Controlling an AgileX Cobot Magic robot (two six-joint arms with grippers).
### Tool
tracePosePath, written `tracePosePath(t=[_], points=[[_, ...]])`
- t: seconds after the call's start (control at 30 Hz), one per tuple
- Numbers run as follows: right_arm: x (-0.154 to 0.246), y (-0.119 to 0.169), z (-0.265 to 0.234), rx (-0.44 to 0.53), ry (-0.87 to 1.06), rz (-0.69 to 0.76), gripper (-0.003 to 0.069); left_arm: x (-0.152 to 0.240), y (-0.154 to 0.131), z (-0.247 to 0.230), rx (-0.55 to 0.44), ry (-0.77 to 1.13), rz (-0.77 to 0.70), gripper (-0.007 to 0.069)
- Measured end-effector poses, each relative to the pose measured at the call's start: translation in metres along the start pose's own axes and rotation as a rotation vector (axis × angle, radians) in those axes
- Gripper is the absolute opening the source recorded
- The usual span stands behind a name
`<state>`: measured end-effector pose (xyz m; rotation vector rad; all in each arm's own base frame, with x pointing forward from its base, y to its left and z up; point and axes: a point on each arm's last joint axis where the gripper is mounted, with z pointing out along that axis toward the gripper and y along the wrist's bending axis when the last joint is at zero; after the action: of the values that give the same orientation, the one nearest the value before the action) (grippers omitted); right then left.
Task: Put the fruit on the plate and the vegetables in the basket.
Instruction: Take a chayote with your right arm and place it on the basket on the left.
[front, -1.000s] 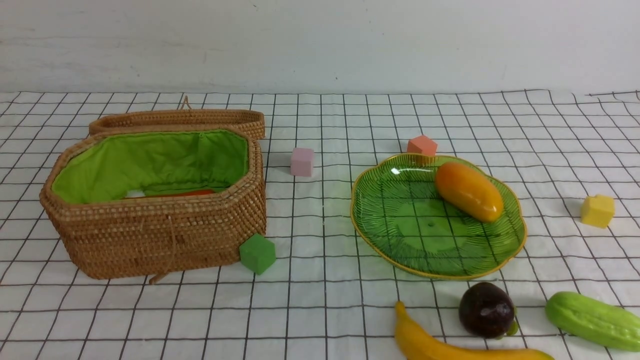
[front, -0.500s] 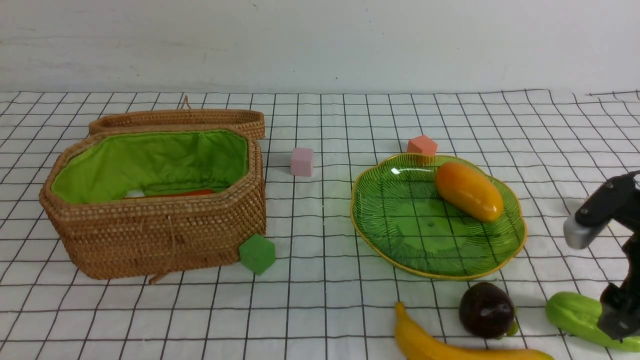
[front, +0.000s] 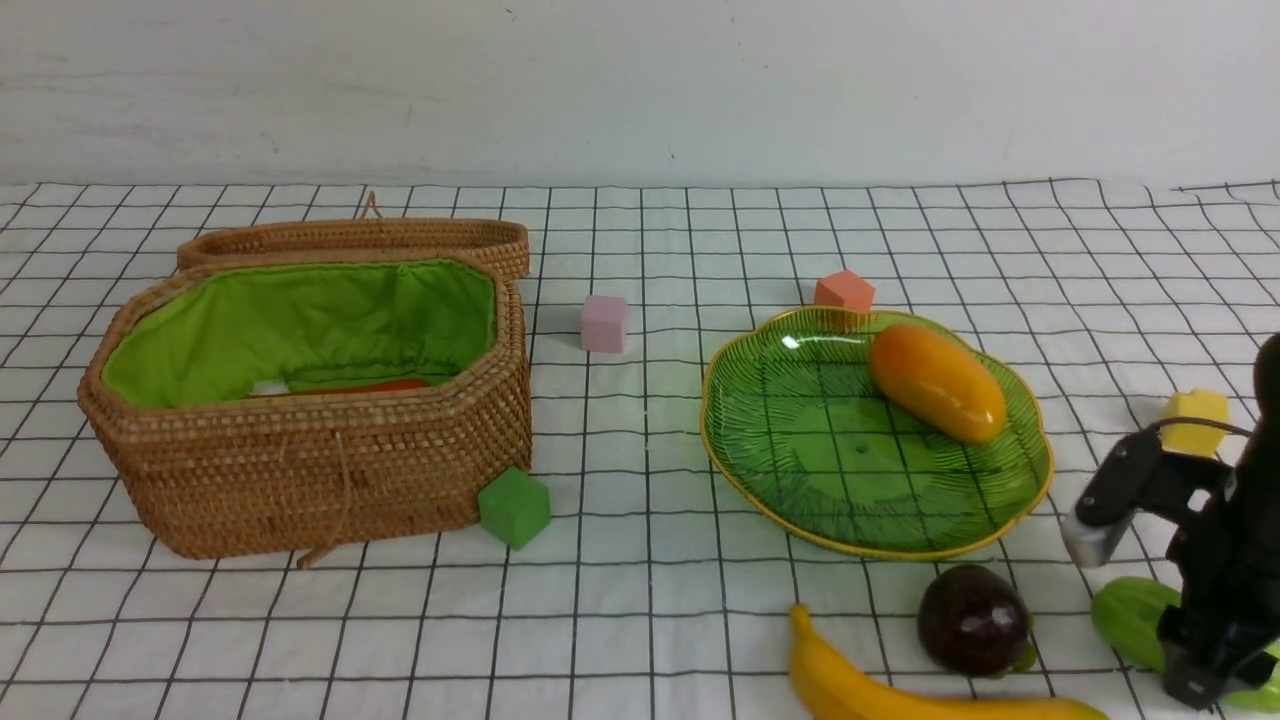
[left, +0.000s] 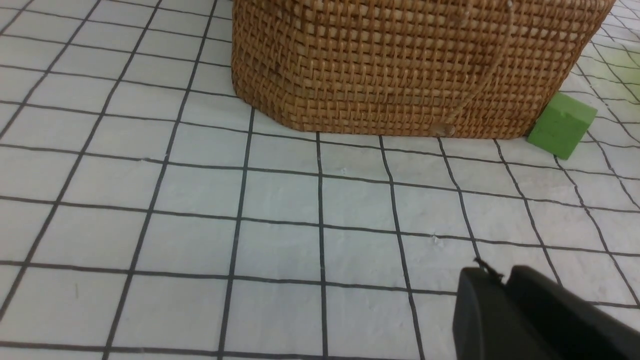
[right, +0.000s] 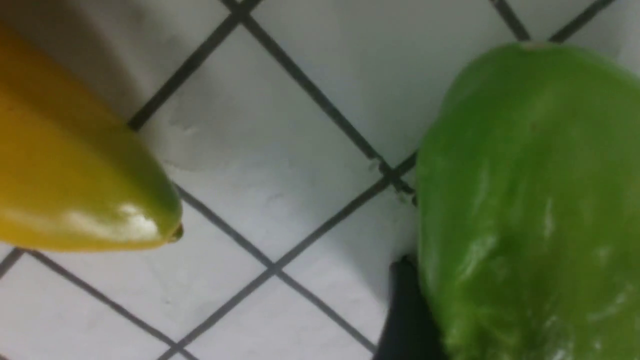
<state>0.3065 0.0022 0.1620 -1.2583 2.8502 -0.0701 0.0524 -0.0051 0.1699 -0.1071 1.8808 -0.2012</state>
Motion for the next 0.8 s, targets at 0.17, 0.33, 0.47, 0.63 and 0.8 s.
tracePosePath(t=[0.17,0.33,0.47,0.63,0.8], points=[[-0.015,-0.012,-0.029,-0.014,-0.041,0.033,0.0455,0.0,0.0,0.0,0.0,0.0,0.0,0.0069],[-0.047,-0.01,-0.107,-0.044,-0.327,0.106,0.0455,0.0,0.0,0.0,0.0,0.001,0.0,0.0076],[-0.093,0.025,-0.165,-0.157,-0.609,0.044,0.0455,0.0,0.0,0.0,0.0,0.001,0.0,0.008],[-0.173,0.089,-0.217,-0.275,-0.946,-0.076,0.0455,0.0,0.0,0.0,0.0,0.001,0.0,0.0083],[-0.242,0.133,-0.218,-0.286,-1.124,-0.107,0.0455,0.0,0.0,0.0,0.0,0.001,0.0,0.009]])
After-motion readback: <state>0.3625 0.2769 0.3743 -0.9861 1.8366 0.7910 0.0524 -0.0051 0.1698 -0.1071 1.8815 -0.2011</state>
